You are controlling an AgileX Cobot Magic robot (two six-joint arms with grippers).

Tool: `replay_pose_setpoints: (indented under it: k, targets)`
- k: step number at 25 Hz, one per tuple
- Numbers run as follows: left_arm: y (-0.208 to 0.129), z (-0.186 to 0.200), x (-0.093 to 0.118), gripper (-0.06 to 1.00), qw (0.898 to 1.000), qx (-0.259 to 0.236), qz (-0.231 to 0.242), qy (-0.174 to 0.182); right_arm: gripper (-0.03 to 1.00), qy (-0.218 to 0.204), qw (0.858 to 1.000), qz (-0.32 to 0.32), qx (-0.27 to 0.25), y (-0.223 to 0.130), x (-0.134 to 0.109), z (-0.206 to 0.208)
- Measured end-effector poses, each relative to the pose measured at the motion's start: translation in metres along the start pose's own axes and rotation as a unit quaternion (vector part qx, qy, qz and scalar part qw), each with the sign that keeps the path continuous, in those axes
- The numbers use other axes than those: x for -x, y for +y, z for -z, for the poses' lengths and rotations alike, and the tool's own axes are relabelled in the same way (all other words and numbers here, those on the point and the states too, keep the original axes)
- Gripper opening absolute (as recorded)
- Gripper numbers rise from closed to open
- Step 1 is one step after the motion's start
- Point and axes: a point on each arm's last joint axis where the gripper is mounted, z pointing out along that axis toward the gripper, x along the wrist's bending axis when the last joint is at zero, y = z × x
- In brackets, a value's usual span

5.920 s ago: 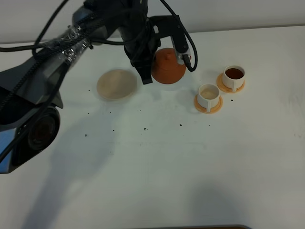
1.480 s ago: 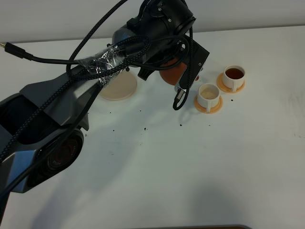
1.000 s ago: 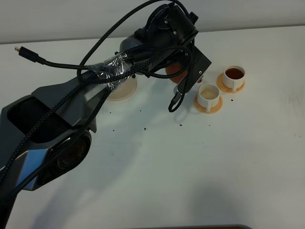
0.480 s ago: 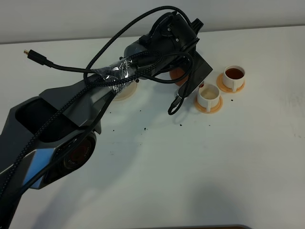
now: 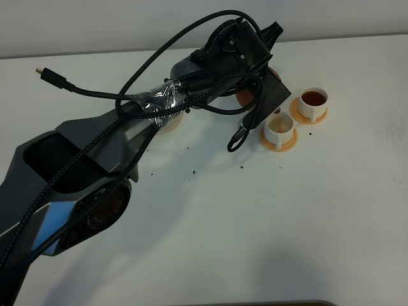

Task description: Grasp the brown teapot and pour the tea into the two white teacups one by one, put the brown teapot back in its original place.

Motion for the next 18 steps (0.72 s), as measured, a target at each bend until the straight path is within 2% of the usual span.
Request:
replay_pose_setpoints:
  k: [13, 18]
  targets:
    - [0.0005, 0.0017, -0.0038, 0.11, 0.998, -0.015, -0.056, 0.013, 0.31, 0.0, 1.0, 0.0, 0.0, 0.0, 0.0, 0.0]
    - [0.0042, 0.0035, -0.008, 0.11, 0.997, -0.013, -0.066, 0.029, 0.31, 0.0, 1.0, 0.0, 0.0, 0.0, 0.0, 0.0]
